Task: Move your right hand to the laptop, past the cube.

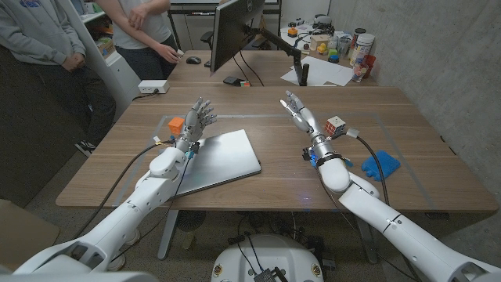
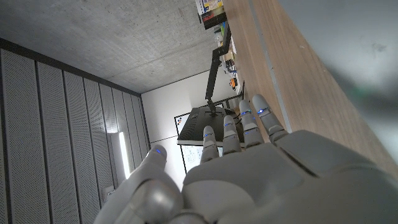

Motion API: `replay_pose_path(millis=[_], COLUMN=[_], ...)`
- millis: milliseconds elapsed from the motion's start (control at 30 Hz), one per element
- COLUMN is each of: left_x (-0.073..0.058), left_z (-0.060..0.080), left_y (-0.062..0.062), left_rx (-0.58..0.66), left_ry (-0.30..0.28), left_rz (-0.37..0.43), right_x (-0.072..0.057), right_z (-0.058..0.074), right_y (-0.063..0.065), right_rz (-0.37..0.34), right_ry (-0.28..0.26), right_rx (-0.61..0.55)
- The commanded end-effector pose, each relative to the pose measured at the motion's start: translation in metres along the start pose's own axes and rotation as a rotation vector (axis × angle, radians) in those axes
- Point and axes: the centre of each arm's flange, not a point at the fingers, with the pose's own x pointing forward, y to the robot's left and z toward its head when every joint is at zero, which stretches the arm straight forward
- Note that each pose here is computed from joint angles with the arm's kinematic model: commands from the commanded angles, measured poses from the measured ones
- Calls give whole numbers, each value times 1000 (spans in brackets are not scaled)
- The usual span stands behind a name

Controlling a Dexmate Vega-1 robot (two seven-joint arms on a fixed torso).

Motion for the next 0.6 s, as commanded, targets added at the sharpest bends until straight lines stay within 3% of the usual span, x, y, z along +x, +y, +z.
replay_pose_path(millis=[33,267,600], left_x=[-22,-42,-41], left_z=[20,42,42], left_y=[7,13,15], left_rx=[38,61,66], left_ry=[-81,-136,-121], left_rz=[28,48,57], right_x=[5,0,-29], right_z=[40,67,121], right_y=[42,65,110], right_rz=[12,14,51], right_ry=[-50,-124,-315], right_rx=[-209,-322,-488])
